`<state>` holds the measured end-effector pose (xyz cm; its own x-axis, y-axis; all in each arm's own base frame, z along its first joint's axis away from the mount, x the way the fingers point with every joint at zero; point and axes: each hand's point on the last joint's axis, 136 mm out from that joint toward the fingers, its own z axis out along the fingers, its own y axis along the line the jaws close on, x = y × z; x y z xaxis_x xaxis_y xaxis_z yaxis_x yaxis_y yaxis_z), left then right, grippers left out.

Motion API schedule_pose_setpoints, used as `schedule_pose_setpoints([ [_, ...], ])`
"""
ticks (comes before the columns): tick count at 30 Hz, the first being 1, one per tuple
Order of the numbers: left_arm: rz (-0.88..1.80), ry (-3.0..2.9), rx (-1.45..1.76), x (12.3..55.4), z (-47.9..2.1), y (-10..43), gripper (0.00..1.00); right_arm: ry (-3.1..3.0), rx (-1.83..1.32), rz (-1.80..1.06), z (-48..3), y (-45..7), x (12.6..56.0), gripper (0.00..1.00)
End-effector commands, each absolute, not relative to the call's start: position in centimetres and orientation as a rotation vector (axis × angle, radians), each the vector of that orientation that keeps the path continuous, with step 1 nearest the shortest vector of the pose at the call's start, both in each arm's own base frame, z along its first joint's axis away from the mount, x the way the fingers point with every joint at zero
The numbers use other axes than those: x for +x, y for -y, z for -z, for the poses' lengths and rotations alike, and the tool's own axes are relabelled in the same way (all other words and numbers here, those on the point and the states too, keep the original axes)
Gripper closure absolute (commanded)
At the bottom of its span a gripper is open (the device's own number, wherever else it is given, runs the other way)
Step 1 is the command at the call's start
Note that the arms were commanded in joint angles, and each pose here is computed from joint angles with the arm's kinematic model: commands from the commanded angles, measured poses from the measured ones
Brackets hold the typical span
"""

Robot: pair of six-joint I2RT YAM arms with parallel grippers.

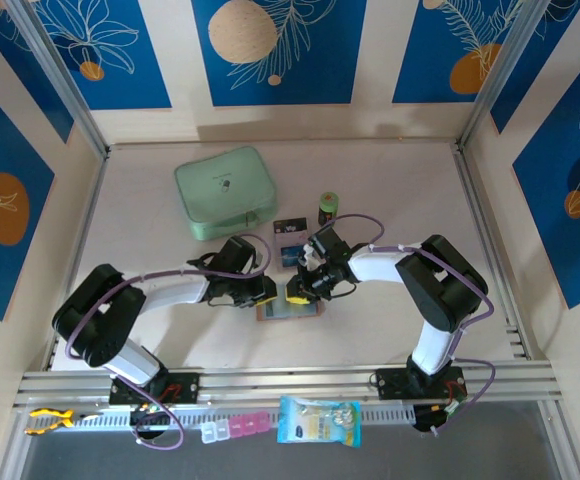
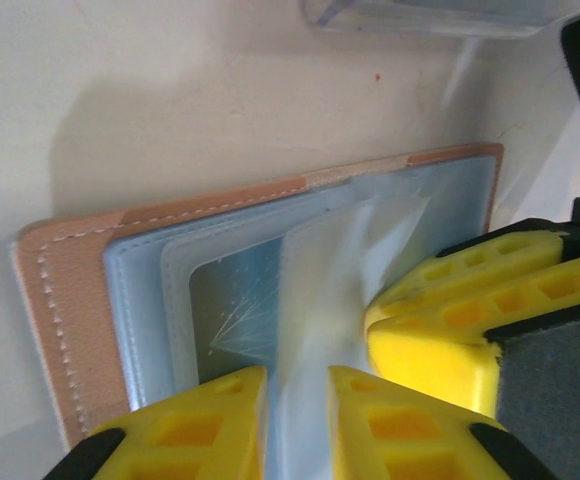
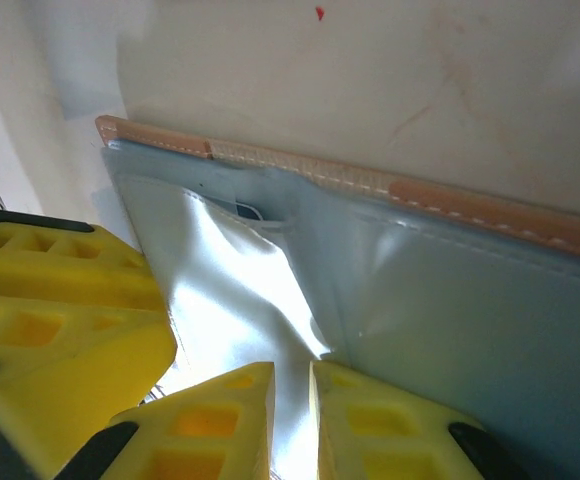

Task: Take the credit cards out of the card holder

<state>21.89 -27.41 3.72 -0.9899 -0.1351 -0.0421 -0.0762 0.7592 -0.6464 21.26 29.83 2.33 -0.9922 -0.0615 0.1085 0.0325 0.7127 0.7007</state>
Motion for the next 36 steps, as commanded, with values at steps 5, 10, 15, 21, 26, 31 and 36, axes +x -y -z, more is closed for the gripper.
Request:
schedule_pose_setpoints([
  [5, 1.148, -2.852, -0.173, 21.5, -3.9, 28.5, 0.85, 2.771, 0.017, 1.167, -3.0, -29.7, 20.9, 0.82],
  [10, 1.150, -2.842, -0.164, 21.6, -4.8, 28.5, 0.82, 2.796, 0.038, 1.181, -4.6, -29.8, 21.2, 0.79],
  [15, 1.161, -2.828, -0.139, 21.6, -5.8, 28.6, 0.81, 2.839, 0.055, 1.192, -6.6, -29.5, 21.7, 0.76],
  [21, 1.175, -2.809, -0.124, 21.9, -6.9, 28.9, 0.81, 2.878, 0.044, 1.190, -8.0, -28.6, 22.0, 0.76],
  [26, 1.189, -2.810, -0.112, 22.0, -6.9, 29.3, 0.82, 2.891, 0.028, 1.195, -8.6, -28.0, 22.2, 0.75],
  [31, 1.200, -2.801, -0.098, 22.4, -7.3, 30.0, 0.83, 2.901, 0.012, 1.194, -8.7, -27.5, 22.2, 0.75],
  [36, 1.222, -2.800, -0.079, 22.6, -7.4, 30.9, 0.83, 2.908, 0.004, 1.198, -9.0, -27.1, 22.1, 0.75],
])
